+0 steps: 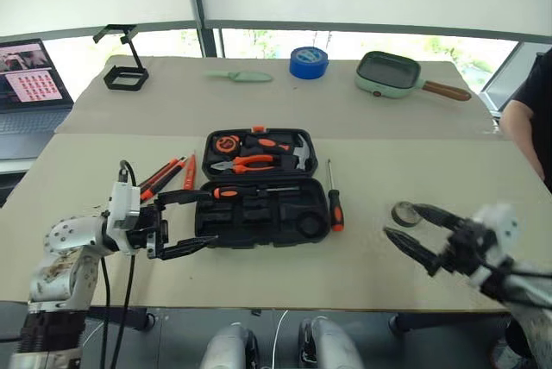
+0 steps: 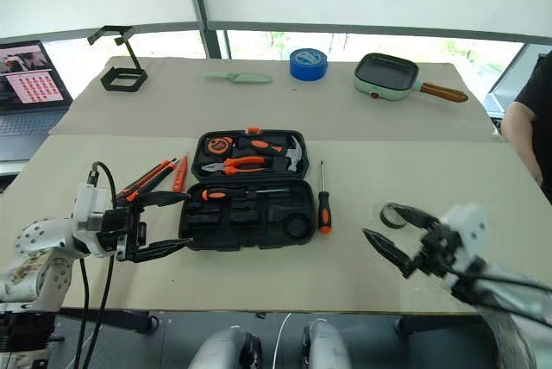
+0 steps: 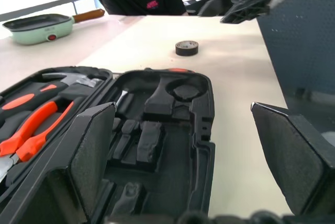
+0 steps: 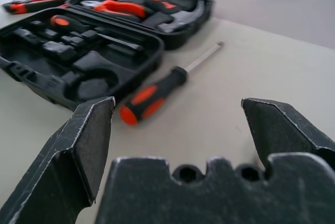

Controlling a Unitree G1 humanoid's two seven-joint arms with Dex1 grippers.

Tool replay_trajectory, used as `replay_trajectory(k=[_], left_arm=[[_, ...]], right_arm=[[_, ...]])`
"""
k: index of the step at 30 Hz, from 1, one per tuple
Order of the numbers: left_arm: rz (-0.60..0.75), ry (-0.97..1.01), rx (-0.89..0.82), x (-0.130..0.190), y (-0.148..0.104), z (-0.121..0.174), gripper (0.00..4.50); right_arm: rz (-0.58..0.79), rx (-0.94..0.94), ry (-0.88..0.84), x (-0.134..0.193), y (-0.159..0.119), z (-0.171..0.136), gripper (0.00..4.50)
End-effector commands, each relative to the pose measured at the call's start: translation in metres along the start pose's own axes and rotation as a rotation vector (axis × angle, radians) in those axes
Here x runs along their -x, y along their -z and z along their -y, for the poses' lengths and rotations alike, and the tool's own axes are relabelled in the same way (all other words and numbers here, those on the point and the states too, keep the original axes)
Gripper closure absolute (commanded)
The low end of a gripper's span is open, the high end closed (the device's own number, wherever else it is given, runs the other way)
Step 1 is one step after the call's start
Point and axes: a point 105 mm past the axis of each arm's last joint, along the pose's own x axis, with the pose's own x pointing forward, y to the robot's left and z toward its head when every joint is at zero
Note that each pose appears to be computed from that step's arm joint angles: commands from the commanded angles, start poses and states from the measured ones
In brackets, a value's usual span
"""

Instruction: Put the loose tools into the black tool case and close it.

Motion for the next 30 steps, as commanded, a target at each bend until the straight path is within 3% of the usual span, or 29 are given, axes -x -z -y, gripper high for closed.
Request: replay_trajectory(k=[1, 10, 30], left_arm=[[0.035, -0.009, -0.067, -0.003, -0.013, -0.001, 0.08], [0.016, -0.053, -0.078, 0.001, -0.009, 0.000, 0.08], [0.024, -0.091, -0.075, 0.002, -0.005, 0.002, 0.08]], right_arm=[[-0.078, -0.067, 0.038, -0.021, -0.004, 0.009, 0.00], [-0.265, -0.167, 0.046, -0.067, -0.005, 0.011, 0.00], [-0.482, -0.183, 0.121, -0.077, 0.003, 0.003, 0.00]])
